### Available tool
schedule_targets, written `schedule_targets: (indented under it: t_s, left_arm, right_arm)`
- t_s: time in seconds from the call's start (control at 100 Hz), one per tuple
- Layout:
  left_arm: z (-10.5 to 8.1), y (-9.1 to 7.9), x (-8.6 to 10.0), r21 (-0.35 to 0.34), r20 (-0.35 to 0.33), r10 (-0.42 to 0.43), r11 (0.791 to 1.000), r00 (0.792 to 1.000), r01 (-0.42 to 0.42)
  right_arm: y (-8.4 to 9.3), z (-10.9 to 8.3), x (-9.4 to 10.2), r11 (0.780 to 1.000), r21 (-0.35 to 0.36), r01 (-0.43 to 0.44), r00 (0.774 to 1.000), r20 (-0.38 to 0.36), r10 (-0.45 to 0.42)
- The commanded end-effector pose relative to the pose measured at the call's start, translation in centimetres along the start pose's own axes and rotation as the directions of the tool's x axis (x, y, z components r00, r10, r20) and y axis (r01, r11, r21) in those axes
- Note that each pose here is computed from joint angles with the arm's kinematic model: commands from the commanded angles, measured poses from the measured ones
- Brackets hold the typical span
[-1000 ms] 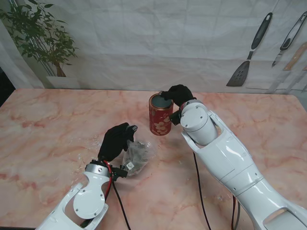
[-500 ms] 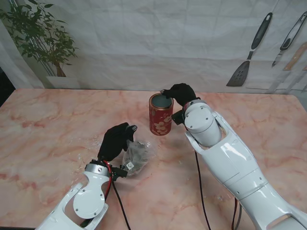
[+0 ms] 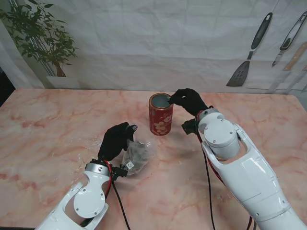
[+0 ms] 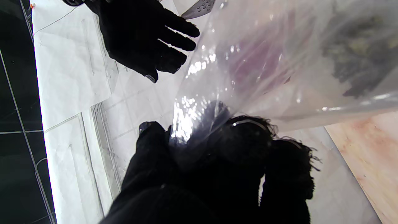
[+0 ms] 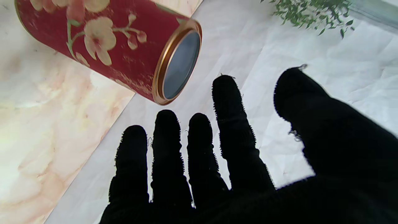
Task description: Insert tea bags into the tea bag box
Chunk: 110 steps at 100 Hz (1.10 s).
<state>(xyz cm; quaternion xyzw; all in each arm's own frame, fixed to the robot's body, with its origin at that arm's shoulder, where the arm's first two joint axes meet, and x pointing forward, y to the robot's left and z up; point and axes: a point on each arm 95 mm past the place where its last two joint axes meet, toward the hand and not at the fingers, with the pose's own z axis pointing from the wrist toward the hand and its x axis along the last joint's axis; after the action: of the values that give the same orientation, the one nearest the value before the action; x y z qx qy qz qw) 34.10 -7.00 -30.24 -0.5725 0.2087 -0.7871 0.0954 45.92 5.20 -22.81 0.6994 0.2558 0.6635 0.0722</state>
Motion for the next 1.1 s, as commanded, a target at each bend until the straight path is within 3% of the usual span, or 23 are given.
schedule_targets:
  t_s: [0.0,0.5,0.73,1.09]
  left_arm:
    - [0.2,0.1,0.5,-0.006,-0.01,-0.003,1.0,1.0,0.003]
    - [0.3,0.3,0.8,-0.012,-0.03,-0.001,1.0,1.0,0.001]
    - [0.4,0.6,1.0,-0.018,-0.04,-0.002,1.0,0.999,0.001]
    - [0.7,1.4,1.4,-0.033,-0.061,-0.02,0.999,0.998,0.018]
  right_arm:
    - [-0.3,-0.7,-0.6,1.0,0.026,0.003,1.0,-0.004,-0.003]
    - [-2.0,-3.2,-2.5,0.977,0.21,-0.048,0.995,-0.073,0.064]
    - [-3.2,-3.8,-3.6,0.943,0.315,-0.109,0.988,-0.073,0.138]
    - [-4.2,-4.1,-5.0,0.894,0.416,-0.165,0.98,-0.035,0.197]
